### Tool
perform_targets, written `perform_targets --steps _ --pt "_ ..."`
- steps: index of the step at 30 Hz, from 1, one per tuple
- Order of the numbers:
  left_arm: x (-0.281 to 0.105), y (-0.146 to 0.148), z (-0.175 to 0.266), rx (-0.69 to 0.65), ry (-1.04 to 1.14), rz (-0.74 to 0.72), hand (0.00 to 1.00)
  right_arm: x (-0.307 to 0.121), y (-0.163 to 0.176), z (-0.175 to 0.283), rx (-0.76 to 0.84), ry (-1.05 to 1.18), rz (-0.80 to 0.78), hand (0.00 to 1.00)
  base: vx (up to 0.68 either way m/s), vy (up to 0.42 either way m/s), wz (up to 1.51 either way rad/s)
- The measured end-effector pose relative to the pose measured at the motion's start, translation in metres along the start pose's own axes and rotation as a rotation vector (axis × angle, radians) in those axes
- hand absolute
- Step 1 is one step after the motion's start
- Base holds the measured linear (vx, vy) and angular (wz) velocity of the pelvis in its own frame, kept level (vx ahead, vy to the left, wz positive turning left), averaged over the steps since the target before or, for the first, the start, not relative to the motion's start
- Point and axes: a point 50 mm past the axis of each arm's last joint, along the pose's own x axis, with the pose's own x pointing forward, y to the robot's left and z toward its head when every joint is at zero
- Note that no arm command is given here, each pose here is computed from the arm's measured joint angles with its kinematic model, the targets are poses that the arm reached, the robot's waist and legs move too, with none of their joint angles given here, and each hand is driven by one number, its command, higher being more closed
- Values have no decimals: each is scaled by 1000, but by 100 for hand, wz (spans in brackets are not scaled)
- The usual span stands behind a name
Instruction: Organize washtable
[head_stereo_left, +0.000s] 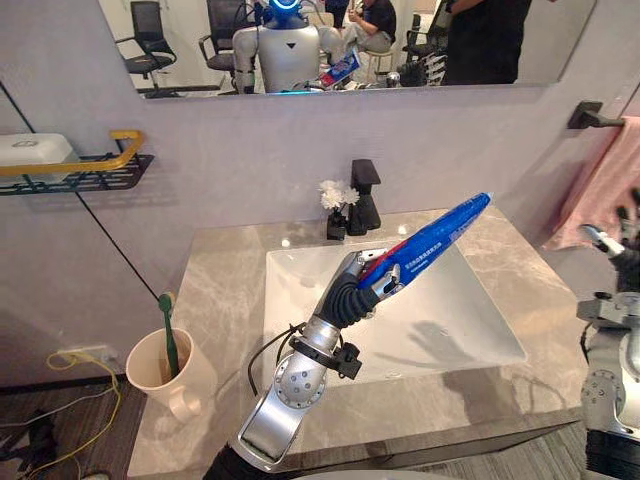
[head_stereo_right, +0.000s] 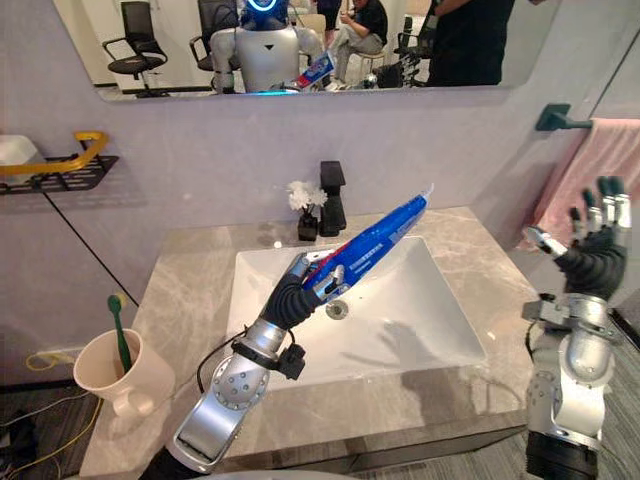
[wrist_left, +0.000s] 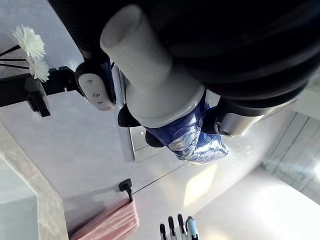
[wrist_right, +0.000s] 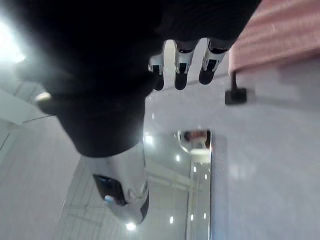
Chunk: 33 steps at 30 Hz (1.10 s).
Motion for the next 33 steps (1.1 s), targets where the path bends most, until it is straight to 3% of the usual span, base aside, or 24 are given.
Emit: perform_targets --steps 5,15,23,33 --pt "2 13 17 12 -76 53 100 -3 39 -12 127 41 173 0 0 4 1" --pt "5 13 19 14 -90 60 100 -18 100 -39 404 158 356 0 25 0 5" --pt "11 15 23 19 -120 76 100 -26 138 -33 552 160 493 0 -11 5 -3" --pt "15 14 25 20 -131 82 100 -31 162 -33 660 174 563 0 8 3 1"
